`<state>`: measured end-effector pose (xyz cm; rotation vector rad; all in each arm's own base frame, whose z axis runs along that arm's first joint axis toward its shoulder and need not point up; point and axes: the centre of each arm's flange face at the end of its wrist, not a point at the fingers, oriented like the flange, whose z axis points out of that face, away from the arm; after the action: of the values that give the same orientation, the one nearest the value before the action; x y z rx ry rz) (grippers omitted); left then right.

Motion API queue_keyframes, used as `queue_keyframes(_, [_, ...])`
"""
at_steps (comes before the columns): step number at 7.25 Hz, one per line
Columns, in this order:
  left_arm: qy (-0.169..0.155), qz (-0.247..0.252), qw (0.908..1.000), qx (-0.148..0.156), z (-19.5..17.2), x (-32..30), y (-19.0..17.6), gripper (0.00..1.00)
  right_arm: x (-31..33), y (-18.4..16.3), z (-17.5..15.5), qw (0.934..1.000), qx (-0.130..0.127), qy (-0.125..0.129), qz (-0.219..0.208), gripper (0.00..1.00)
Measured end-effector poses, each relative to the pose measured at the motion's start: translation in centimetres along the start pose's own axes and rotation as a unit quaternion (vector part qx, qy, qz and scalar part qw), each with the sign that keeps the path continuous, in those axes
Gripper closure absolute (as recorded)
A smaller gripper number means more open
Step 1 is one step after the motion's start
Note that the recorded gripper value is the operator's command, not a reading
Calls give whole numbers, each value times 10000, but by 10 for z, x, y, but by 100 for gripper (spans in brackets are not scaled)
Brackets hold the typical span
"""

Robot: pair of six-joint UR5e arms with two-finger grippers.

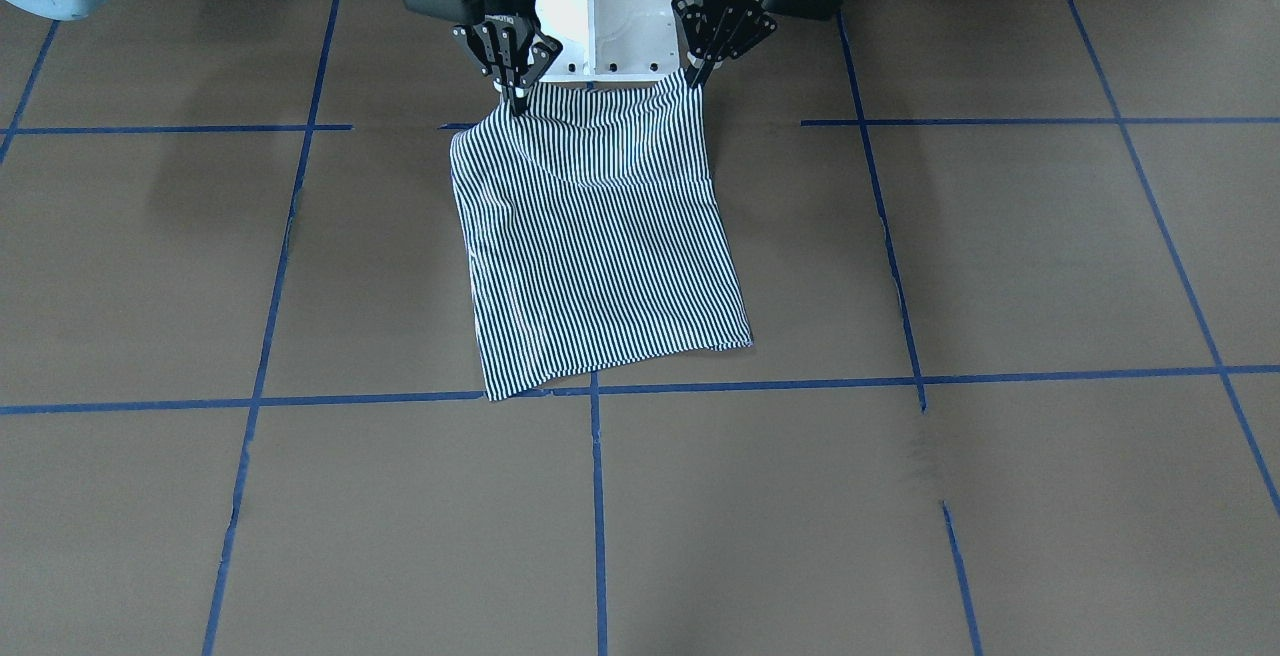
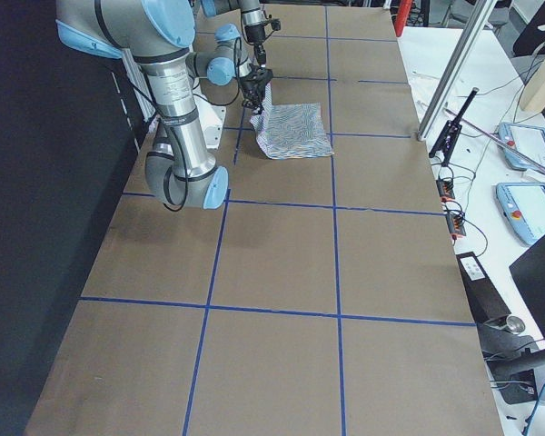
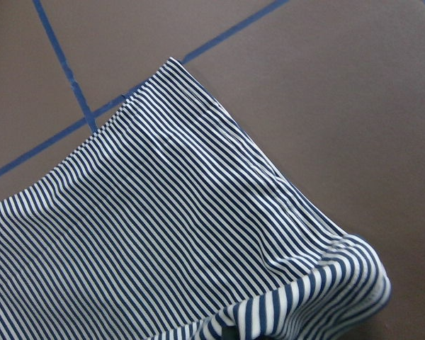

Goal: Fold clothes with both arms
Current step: 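Grip the near shirt edge with both grippers and lift it, then fold the near edge over toward the far edge with both grippers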

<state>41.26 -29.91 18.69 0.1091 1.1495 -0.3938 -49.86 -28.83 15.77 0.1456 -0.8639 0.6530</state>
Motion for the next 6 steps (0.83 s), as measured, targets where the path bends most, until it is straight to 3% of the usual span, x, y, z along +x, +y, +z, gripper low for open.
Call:
queue_keyframes(3, [-418,221,9979,440,46,0,-69,100,-61,-49,85,9989,450,-124,43,100])
queue_keyframes(6, [-622,275,9958,615,103,-20,-105,100,-75,-73,141,9979,651,9,-16,100])
